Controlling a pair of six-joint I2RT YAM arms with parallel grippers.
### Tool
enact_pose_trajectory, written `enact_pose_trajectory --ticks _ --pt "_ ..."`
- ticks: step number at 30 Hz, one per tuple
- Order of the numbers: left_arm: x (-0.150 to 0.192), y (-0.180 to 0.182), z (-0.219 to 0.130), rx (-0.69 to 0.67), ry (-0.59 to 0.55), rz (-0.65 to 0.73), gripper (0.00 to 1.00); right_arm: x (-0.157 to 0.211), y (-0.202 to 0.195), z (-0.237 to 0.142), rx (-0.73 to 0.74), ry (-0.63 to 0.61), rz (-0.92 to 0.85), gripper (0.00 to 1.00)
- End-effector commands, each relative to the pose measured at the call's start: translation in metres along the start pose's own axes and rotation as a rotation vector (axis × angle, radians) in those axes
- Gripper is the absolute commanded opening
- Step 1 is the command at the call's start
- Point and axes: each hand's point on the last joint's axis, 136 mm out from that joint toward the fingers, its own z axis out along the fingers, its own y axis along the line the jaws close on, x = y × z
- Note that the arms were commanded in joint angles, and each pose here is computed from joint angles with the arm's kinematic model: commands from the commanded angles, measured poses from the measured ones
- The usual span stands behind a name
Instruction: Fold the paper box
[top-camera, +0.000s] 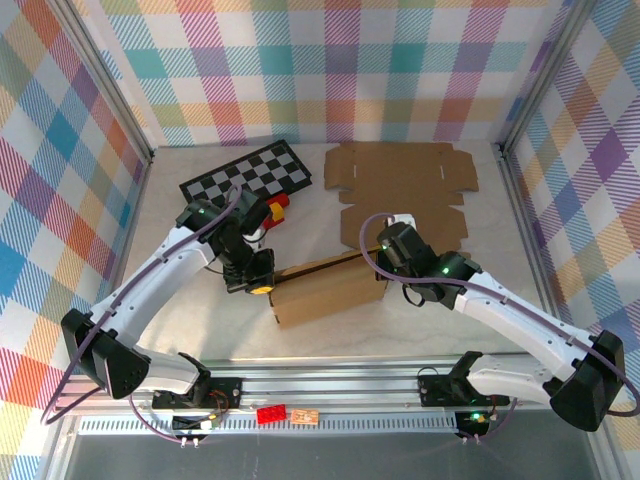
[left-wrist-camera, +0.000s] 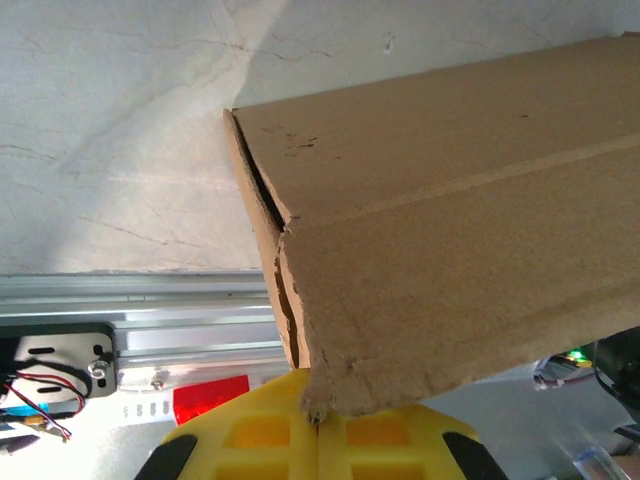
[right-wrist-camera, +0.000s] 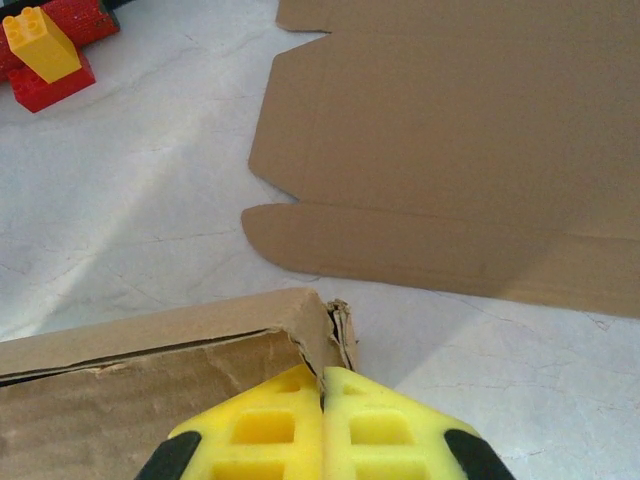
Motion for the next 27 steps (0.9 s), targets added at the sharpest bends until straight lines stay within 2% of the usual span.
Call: enact_pose_trajectory --ticks 1,15,27 --pt "0.004 -0.009 -0.008 0.048 0.051 -0.033 0.0 0.031 -0.005 0.005 0.028 0.126 -0.03 0.0" --pt "0.005 -0.001 -0.004 0.05 0.113 -0.034 0.0 0.031 -0.006 0.006 0.035 0.127 -0.026 0.0" --pt "0.006 0.008 0.011 0.071 0.071 0.066 0.0 0.03 -0.005 0.006 0.03 0.124 -0.025 0.0"
